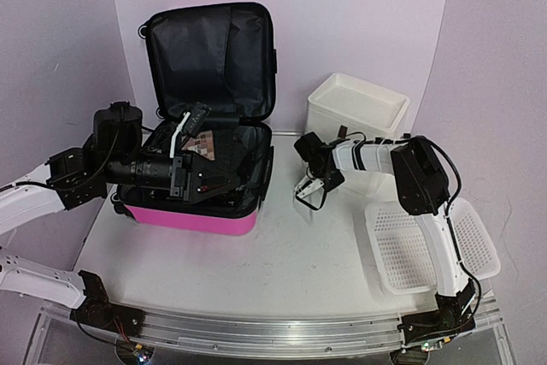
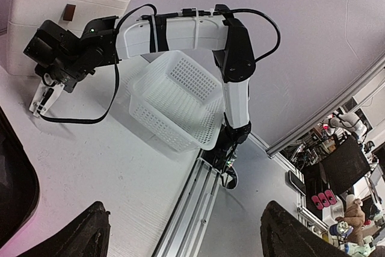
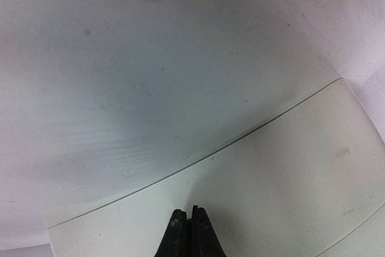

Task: Open, take out, and arrange the luggage

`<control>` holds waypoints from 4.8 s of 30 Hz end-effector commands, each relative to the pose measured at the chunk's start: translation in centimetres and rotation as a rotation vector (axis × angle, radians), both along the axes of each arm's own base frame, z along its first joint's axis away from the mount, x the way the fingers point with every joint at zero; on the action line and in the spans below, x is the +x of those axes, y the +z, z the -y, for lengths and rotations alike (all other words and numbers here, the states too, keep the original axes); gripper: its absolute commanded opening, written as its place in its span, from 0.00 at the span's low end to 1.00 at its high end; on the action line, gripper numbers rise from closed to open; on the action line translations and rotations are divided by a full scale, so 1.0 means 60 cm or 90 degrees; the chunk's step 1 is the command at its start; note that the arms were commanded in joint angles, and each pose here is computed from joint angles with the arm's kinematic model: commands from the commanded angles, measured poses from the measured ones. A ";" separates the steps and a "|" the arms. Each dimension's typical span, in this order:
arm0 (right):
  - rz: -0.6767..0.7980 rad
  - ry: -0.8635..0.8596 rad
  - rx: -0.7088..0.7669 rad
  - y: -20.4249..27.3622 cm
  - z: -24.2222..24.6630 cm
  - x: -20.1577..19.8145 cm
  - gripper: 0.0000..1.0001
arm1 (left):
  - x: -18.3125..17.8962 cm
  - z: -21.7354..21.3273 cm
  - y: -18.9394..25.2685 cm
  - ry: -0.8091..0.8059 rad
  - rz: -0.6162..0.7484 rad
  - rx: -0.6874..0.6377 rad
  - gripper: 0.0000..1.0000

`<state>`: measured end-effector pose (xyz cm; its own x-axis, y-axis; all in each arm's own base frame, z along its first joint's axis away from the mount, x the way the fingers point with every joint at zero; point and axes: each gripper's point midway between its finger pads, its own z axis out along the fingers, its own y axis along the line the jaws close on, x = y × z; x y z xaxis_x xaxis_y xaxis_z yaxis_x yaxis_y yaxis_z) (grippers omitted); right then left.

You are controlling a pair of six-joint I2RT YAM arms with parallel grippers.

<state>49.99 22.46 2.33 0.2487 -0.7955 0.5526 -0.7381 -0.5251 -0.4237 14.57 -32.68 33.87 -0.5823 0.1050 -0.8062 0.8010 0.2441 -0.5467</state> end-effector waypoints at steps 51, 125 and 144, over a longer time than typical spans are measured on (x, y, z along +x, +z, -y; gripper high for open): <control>-0.145 -0.346 0.487 0.182 -0.179 -0.341 0.98 | 0.021 -0.003 0.021 0.039 0.038 0.015 0.87; -0.081 -0.744 0.905 0.305 -0.004 -0.469 0.98 | 0.569 -0.268 -0.294 0.255 -0.335 0.014 0.83; -0.093 -0.749 0.910 0.302 -0.010 -0.469 0.98 | 0.543 -0.200 -0.260 0.142 -0.349 -0.045 0.59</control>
